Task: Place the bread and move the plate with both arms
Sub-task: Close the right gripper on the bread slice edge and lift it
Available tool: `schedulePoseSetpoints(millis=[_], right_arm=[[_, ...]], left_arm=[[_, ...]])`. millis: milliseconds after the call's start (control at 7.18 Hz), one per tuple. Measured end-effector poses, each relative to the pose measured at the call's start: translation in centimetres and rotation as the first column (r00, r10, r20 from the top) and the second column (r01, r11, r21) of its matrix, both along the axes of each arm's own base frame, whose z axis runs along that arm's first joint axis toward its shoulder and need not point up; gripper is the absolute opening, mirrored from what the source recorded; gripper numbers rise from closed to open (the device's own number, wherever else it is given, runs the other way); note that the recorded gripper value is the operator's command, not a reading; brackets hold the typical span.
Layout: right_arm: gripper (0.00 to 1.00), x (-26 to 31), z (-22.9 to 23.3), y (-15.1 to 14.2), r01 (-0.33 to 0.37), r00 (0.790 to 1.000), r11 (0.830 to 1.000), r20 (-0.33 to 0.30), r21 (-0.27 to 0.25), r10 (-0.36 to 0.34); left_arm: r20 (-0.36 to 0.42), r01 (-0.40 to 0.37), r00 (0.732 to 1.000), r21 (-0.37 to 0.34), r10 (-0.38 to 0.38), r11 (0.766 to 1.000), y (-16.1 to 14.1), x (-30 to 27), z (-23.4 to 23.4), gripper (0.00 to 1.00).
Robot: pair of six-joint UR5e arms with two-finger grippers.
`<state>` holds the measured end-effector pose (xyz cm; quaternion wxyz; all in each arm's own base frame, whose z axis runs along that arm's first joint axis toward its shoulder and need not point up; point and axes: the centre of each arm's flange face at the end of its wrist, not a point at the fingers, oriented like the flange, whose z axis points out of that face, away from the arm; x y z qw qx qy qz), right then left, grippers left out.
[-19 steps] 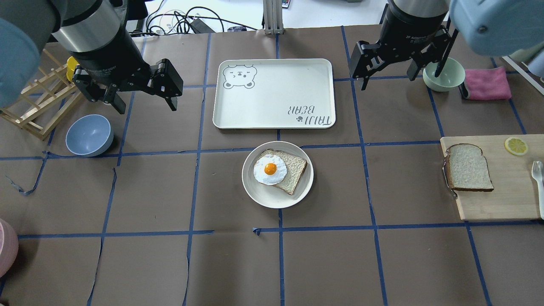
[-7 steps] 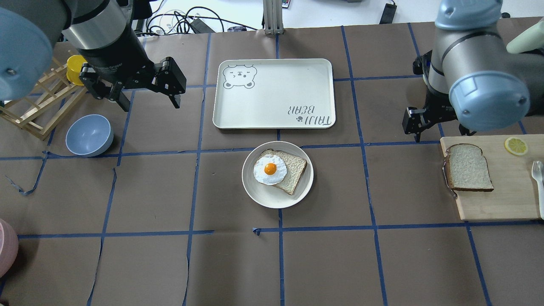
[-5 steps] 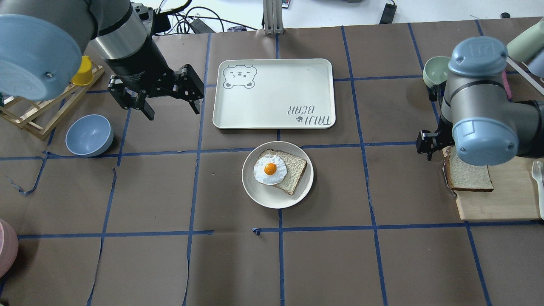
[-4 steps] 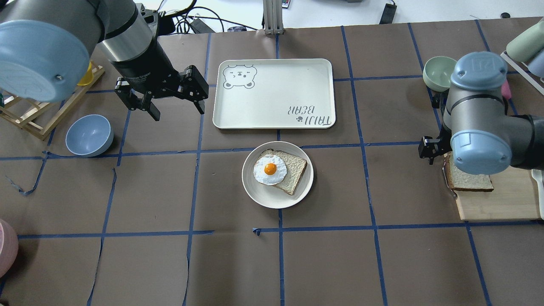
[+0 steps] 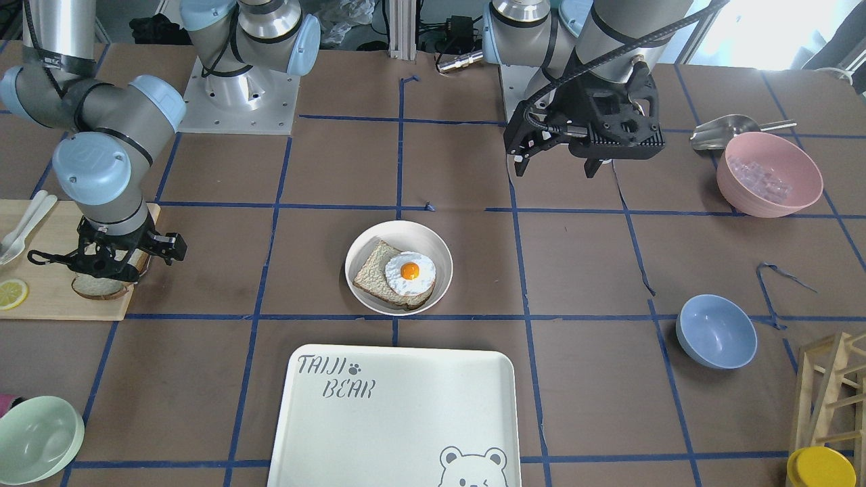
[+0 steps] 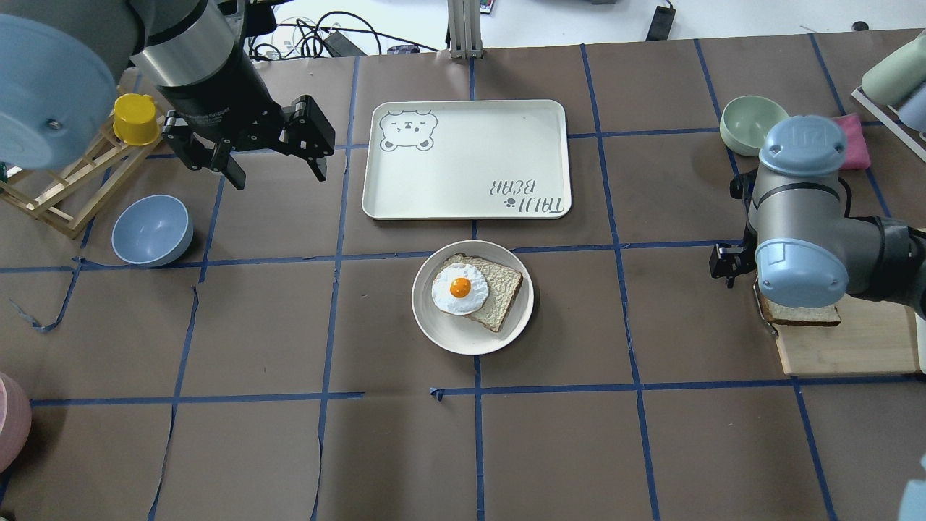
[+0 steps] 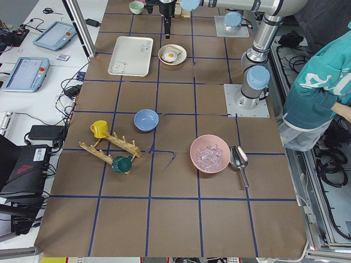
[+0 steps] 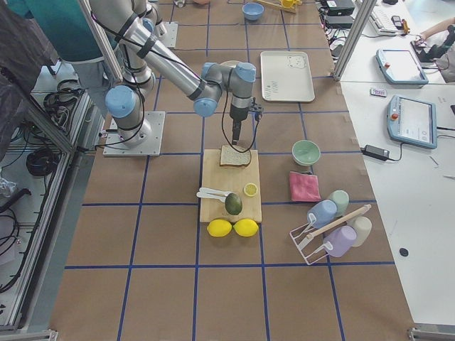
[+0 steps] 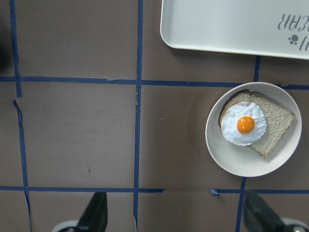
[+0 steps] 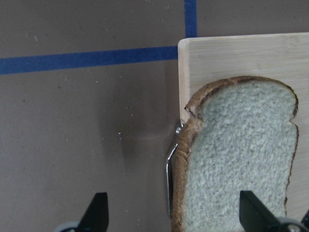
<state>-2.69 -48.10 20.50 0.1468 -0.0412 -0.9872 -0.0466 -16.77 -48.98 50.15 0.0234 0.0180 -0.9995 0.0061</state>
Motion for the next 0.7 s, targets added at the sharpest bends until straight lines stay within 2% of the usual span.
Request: schedulePoseSetpoints(millis=[557,697], right_arm=[[0.77,-0.9,-1.2,0.1,0.001,0.999,0.999,-0.038,0.036,0.0],[0.67,-1.5,-1.6,0.1,0.015,0.999,0.999,-0.033,0.042,-0.014]], left_arm=[[0.018,0.004,1.0,-0.052,-0.003,0.999,0.1,0.2,1.0,1.0],[0.02,0.003,1.0,-0.058,-0.002,0.998,0.2,0.3,1.3,1.0]])
